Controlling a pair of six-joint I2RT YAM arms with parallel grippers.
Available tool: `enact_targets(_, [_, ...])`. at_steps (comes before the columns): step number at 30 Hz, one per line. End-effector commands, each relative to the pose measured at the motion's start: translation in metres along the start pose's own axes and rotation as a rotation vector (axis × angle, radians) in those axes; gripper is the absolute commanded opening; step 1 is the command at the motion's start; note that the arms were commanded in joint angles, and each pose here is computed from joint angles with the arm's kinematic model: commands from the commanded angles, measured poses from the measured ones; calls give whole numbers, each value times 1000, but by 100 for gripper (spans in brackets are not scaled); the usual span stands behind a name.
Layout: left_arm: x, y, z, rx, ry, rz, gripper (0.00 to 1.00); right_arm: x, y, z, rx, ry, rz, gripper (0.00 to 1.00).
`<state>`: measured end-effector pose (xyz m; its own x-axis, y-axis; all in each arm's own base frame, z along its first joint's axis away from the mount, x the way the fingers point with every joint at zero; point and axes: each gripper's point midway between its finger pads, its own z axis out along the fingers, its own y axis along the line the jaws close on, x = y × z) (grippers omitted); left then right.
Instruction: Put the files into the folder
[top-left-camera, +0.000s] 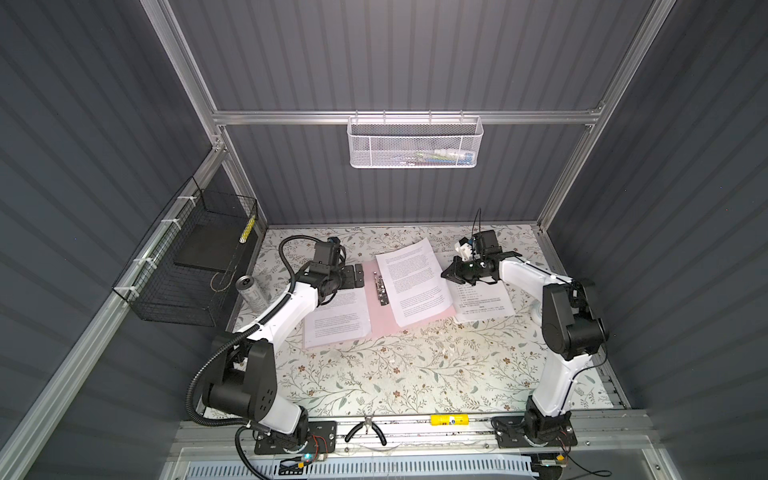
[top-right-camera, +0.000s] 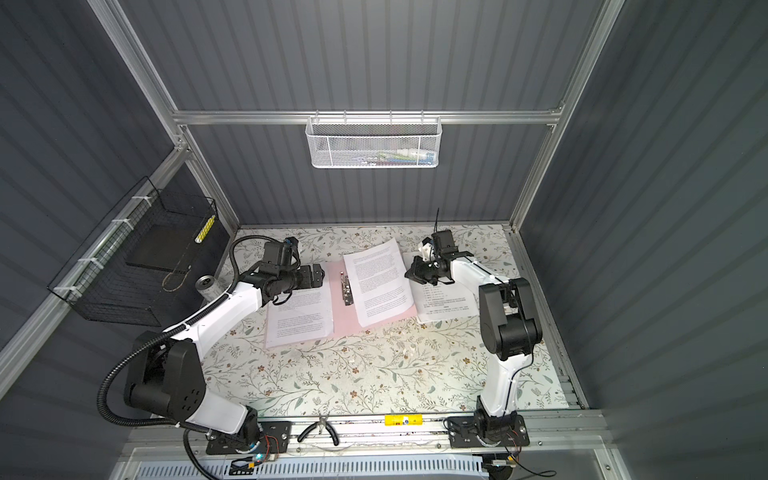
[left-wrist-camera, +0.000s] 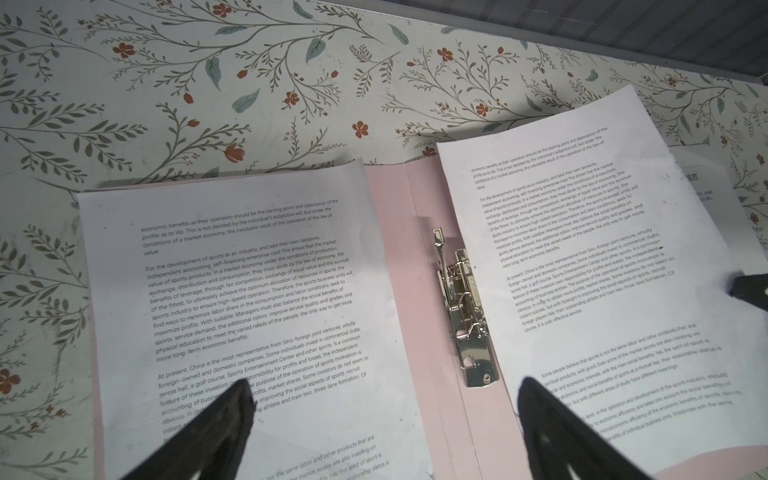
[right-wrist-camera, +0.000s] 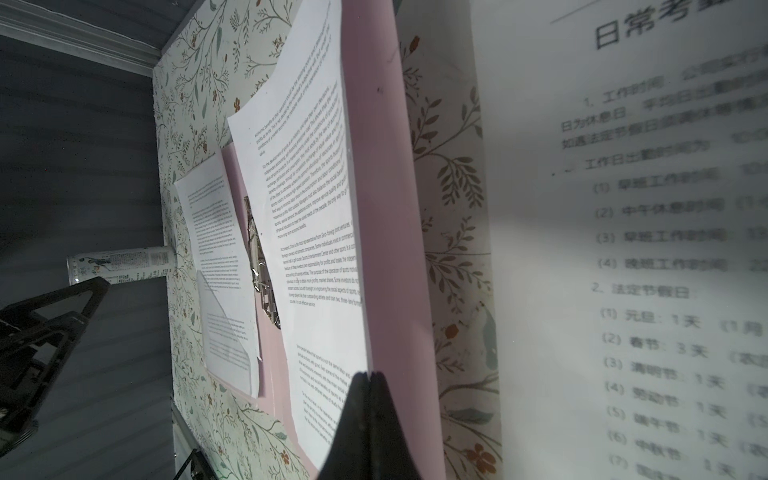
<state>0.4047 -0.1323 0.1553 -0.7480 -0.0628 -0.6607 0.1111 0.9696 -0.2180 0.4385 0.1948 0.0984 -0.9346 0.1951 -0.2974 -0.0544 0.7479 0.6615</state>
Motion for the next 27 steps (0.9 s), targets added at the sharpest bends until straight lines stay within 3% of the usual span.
enact_targets(1, [7,2,2,7,26,14,100,2,-2,9,-25,11,36,0])
enact_targets(27, [15,4,5,2,46,16,99,22,4,17,-25,49,81,0])
